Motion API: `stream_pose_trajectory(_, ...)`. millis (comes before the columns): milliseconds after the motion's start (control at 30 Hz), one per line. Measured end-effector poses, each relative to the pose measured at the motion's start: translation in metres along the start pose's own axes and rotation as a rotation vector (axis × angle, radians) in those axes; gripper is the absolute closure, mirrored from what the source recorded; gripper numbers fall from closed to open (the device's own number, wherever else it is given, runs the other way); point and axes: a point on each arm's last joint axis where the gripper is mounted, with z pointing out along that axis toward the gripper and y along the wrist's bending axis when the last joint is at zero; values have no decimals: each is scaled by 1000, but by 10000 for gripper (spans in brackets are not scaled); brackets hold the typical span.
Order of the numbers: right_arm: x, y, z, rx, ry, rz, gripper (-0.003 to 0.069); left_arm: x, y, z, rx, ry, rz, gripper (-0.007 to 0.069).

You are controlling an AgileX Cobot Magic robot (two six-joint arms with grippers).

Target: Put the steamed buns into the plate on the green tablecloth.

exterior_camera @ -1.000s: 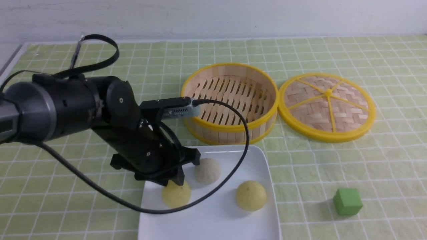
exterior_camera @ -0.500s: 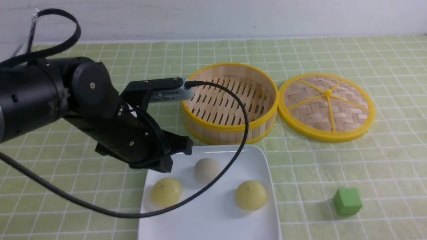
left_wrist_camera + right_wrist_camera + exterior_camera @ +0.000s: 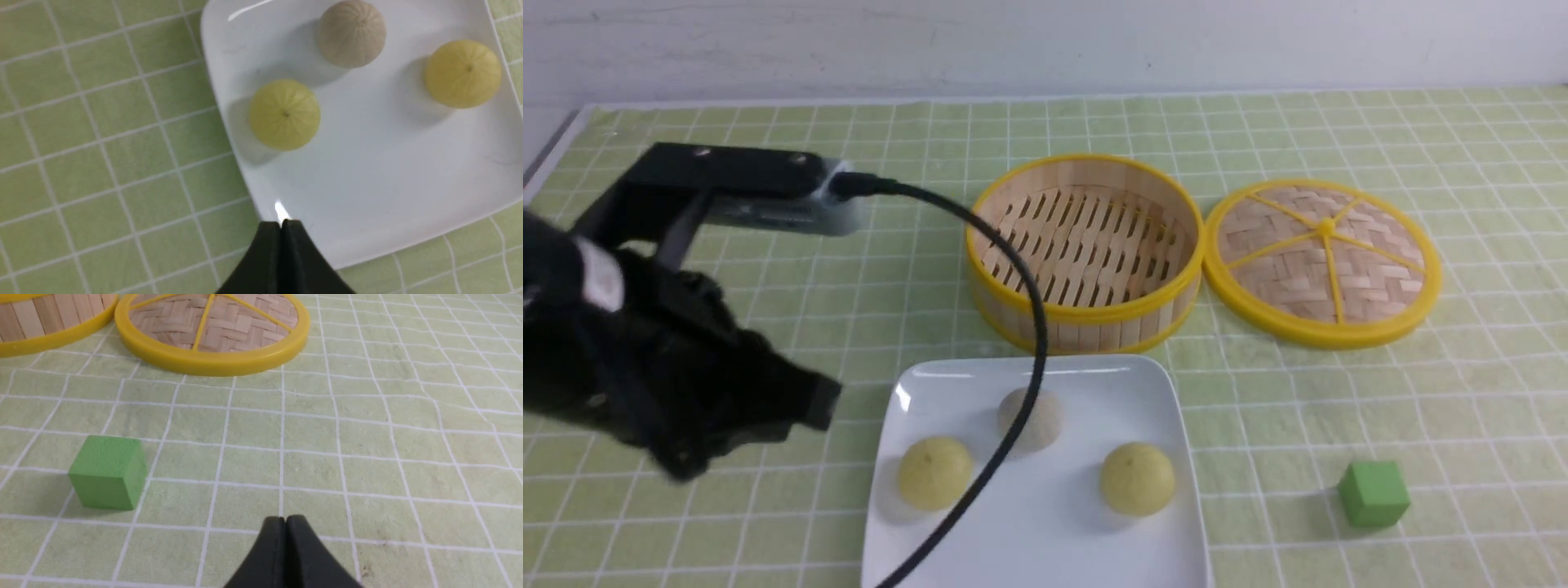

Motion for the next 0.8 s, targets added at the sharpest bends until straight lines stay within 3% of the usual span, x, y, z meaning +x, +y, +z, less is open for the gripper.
stream_pose_trajectory(200,0,0,0,0,0,0,645,83,14,-12,44,-319,-60,623)
stream_pose_trajectory(333,0,0,0,2,1,-1,645,107,19,-3,112,-642,-78,623)
stream_pose_trajectory(467,0,0,0,3,1,-1,643,127,23,7,149,-826,-80,623)
stream_pose_trajectory(800,0,0,0,4,1,-1,635,156,29,45,130,-754,-78,613)
